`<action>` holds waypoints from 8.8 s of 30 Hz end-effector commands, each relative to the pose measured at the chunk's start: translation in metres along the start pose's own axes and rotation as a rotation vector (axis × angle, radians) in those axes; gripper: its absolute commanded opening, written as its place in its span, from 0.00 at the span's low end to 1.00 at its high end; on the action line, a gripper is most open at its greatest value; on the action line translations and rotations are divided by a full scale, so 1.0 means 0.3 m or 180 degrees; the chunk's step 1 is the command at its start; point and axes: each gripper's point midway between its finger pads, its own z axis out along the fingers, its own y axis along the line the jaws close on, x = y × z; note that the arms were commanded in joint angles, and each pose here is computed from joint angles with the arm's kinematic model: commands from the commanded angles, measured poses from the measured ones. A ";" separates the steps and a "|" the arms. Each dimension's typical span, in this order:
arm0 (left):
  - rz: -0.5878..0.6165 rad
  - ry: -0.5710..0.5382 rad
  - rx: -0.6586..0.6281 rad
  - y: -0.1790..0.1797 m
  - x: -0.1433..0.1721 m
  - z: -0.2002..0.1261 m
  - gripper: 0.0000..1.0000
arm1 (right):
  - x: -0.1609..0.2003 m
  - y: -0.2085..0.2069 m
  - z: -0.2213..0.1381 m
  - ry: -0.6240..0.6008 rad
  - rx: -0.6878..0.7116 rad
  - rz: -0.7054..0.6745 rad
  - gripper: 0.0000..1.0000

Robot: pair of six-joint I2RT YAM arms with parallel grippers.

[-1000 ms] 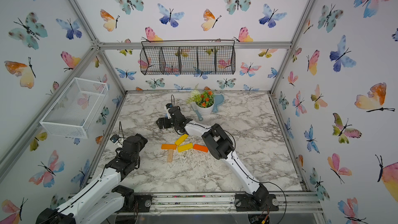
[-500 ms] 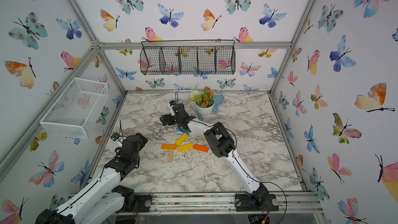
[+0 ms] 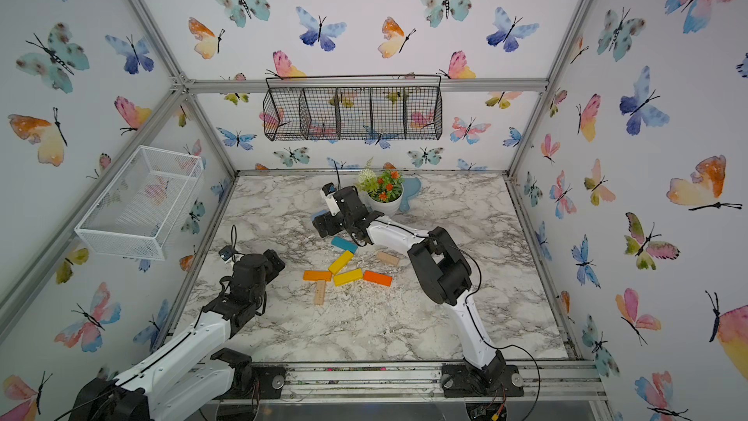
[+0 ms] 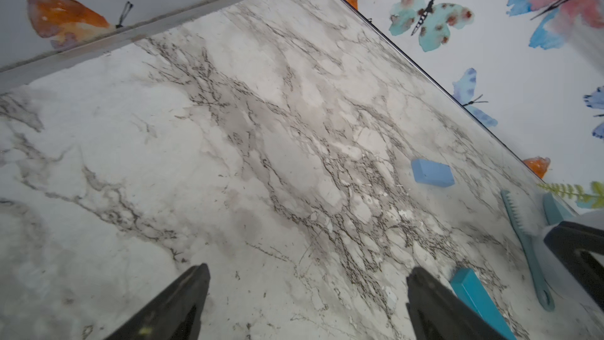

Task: Assemble a giraffe with building blocks
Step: Adjust the building block at the center of the board, then assemble the building block at the center of the board, then pick up the building block from the center of the board.

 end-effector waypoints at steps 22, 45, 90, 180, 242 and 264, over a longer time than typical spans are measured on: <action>0.0763 0.0792 0.1246 -0.312 0.183 0.001 0.93 | 0.471 -0.158 -0.041 0.1263 0.0585 -0.0379 0.57; 0.0564 0.0624 -0.0011 -0.148 0.122 0.103 0.91 | 0.295 -0.237 0.122 0.0653 0.1072 0.0239 0.21; 0.0569 0.0442 -0.0089 -0.129 0.069 0.078 0.91 | 0.284 -0.263 0.243 0.0623 0.1121 0.0150 0.49; 0.0576 0.0361 0.0305 -0.169 0.055 0.033 0.92 | 0.246 -0.112 0.137 0.0421 0.0908 0.0188 0.55; 0.2985 0.1541 0.0826 -0.517 0.582 0.110 0.29 | 0.450 -0.304 -0.801 -0.0628 0.2192 0.0217 0.74; 0.0591 0.1703 0.0367 -0.674 0.335 0.120 0.12 | 0.457 -0.352 -0.841 -0.0638 0.2550 0.0183 0.74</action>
